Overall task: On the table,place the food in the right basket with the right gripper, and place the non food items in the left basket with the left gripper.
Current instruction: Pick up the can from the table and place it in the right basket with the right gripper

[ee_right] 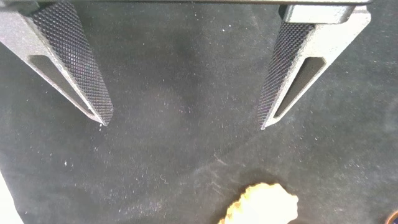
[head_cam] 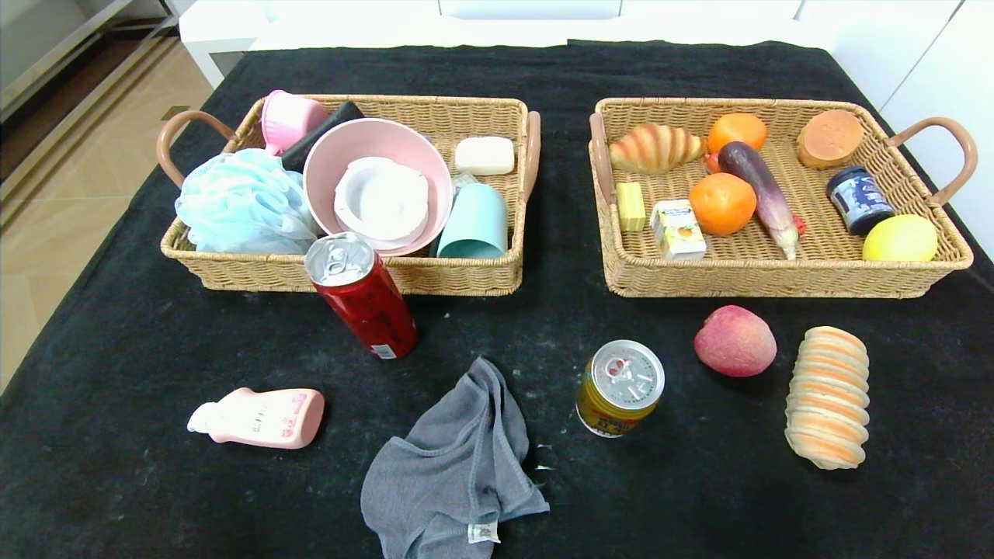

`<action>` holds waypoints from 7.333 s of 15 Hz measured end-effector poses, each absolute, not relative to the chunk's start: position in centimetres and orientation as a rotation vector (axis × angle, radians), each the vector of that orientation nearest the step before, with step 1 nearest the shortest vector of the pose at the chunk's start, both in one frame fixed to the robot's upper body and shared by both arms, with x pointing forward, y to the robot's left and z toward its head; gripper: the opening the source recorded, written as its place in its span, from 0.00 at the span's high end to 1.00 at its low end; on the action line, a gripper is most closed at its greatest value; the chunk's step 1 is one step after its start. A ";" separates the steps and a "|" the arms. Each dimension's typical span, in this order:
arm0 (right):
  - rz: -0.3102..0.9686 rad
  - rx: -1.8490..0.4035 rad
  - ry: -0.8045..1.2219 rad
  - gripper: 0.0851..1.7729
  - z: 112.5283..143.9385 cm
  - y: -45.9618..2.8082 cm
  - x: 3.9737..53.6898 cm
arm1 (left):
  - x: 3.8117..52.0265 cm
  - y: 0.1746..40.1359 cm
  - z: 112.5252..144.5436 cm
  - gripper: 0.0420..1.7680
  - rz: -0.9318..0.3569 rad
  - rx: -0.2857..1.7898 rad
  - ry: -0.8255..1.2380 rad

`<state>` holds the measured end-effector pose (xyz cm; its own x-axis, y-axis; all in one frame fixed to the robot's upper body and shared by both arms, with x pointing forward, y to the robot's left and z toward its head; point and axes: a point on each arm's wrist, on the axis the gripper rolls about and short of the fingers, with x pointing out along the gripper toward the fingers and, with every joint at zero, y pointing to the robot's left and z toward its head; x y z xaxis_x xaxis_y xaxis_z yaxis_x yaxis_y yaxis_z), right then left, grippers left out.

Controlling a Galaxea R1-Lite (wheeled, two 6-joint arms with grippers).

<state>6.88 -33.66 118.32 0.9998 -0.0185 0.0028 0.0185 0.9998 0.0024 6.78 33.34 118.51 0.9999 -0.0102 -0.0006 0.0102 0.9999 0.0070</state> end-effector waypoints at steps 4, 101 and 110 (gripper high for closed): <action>-0.012 0.003 -0.011 0.04 121.3 -33.6 6.0 | 5.5 33.3 121.5 0.03 -0.041 -0.008 -0.050; 0.701 -0.388 0.470 0.15 131.0 -11.7 31.8 | 20.7 27.5 141.4 0.03 -0.755 0.185 0.067; 0.701 -0.386 0.471 0.32 131.0 -11.7 31.8 | 20.6 27.5 141.4 0.03 -0.755 0.185 0.067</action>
<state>31.75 -11.70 131.04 0.6682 0.5200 -0.5321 -0.6891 0.7022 -0.1791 20.64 27.46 141.41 0.7272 -0.6746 -0.1268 0.6864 0.7131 0.1430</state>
